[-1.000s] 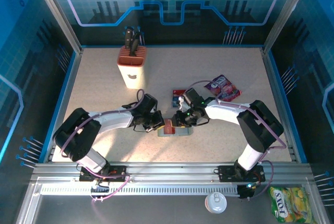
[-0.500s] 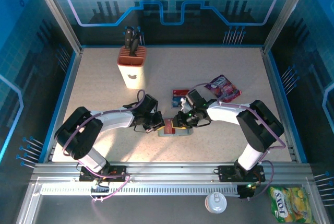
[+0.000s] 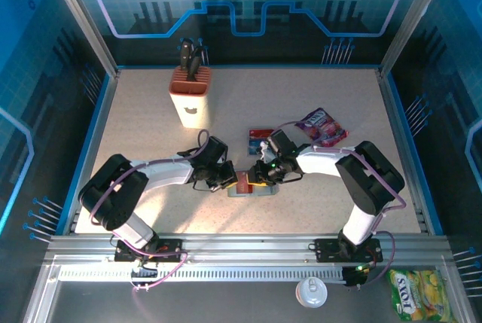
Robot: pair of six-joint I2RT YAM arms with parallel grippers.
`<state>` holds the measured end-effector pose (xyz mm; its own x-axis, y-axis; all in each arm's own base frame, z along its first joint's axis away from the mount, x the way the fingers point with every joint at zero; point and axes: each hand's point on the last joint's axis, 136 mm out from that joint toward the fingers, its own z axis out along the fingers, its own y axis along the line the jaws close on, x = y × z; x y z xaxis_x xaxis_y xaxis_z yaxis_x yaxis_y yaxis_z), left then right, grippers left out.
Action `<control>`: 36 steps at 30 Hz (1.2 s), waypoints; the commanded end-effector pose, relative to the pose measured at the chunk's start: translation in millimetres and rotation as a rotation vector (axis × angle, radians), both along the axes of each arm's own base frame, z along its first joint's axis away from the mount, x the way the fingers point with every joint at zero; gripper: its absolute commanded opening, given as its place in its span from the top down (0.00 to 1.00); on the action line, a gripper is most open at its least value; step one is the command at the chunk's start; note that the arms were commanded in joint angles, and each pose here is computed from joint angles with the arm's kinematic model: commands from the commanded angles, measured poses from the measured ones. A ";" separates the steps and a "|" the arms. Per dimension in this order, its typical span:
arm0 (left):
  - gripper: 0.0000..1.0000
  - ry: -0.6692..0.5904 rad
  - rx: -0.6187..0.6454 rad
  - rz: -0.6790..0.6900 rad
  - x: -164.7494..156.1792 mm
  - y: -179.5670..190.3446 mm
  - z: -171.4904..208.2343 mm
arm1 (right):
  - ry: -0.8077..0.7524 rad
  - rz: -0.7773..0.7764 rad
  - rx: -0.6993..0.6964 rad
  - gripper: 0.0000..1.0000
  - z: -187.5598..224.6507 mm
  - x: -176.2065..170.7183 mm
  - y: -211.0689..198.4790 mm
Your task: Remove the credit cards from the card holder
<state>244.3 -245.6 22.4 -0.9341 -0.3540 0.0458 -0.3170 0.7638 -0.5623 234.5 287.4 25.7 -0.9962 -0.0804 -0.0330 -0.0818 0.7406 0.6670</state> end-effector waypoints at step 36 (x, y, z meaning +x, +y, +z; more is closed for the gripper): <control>1.00 0.045 0.032 0.000 -15.1 9.4 -10.4 | 0.007 -0.020 0.075 0.88 9.3 1.2 2.4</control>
<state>243.1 -244.8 22.1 -0.9333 -0.3560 0.0467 -0.3190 0.7624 -0.5630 236.2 291.9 31.0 -0.9981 -0.0584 -0.0215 -0.0563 0.7005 0.7114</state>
